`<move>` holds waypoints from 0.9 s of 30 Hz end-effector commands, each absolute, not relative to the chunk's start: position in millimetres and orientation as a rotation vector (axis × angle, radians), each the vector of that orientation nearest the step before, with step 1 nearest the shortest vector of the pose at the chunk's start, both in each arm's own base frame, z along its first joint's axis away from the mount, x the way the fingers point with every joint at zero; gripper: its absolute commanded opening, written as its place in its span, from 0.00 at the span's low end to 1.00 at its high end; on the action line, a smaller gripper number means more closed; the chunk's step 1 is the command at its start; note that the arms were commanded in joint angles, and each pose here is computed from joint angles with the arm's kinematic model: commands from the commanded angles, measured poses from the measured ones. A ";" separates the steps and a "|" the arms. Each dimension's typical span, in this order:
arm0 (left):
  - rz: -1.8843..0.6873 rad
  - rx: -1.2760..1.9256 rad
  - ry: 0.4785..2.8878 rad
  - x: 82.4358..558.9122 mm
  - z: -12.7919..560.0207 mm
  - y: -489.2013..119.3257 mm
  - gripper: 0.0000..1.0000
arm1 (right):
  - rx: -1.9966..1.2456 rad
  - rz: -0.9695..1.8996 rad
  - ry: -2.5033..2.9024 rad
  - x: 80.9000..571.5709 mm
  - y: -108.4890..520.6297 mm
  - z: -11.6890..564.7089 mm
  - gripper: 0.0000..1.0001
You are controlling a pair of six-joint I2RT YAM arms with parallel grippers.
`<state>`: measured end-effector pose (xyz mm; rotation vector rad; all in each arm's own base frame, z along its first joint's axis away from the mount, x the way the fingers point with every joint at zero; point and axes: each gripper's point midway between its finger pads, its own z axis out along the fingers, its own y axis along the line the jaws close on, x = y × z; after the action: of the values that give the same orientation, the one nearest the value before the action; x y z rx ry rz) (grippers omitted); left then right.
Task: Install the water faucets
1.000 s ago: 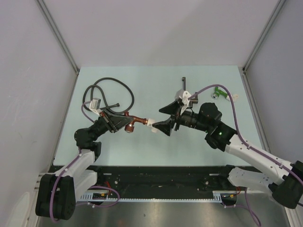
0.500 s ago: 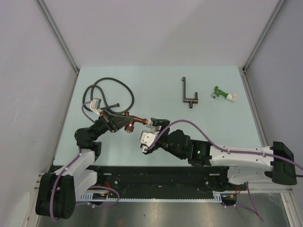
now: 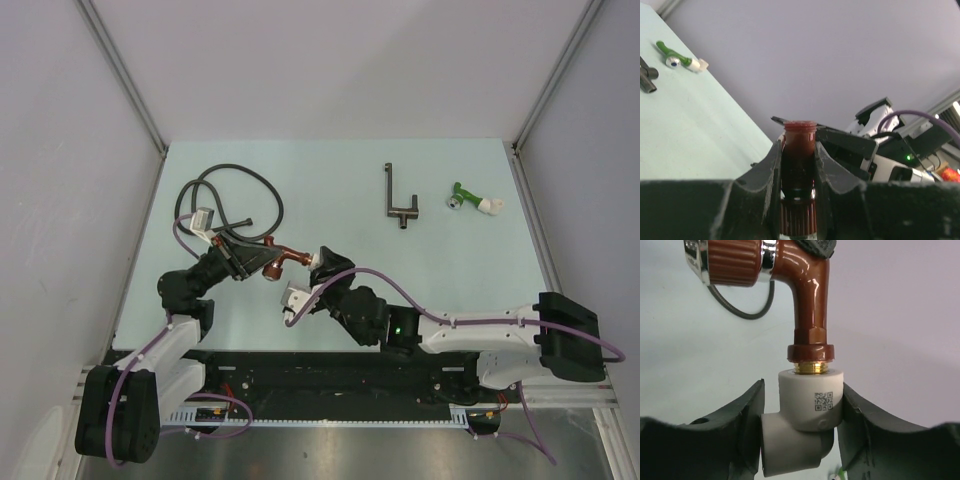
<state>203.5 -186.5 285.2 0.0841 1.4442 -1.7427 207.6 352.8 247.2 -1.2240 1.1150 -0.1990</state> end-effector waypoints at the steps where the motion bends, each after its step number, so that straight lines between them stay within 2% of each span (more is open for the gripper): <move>1: -1.635 0.410 1.048 157.6 345.8 -179.2 0.00 | -1.144 -0.104 1.095 199.5 356.3 270.0 0.38; 2: -1.635 0.408 1.047 157.8 346.0 -179.1 0.00 | -1.143 -0.077 1.095 196.8 357.1 272.2 0.31; 3: -1.633 0.410 1.045 157.5 346.2 -179.0 0.00 | -1.127 -0.039 1.096 194.9 355.1 278.8 0.19; 6: -1.630 0.414 1.046 157.3 345.7 -179.2 0.00 | -1.146 0.114 1.142 189.0 359.7 281.5 0.03; 7: -1.630 0.412 1.044 157.6 346.1 -179.0 0.00 | -1.162 0.223 1.166 180.1 363.1 280.3 0.01; 15: -1.601 0.439 1.021 153.9 348.2 -178.8 0.00 | -1.078 0.986 1.276 159.4 373.2 311.0 0.00; 21: -1.597 0.446 1.016 152.6 348.8 -178.7 0.00 | -0.921 1.419 1.452 167.0 368.2 325.7 0.00; 23: -1.592 0.451 1.011 152.0 349.7 -178.7 0.00 | -0.853 1.490 1.523 183.1 366.3 323.7 0.00; 27: -1.591 0.451 1.007 151.4 350.3 -178.5 0.00 | -0.823 1.691 1.630 178.2 367.1 317.8 0.00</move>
<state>204.0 -182.8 295.8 0.0728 1.3903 -1.7282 189.9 363.9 277.4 -0.9033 1.6176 1.3790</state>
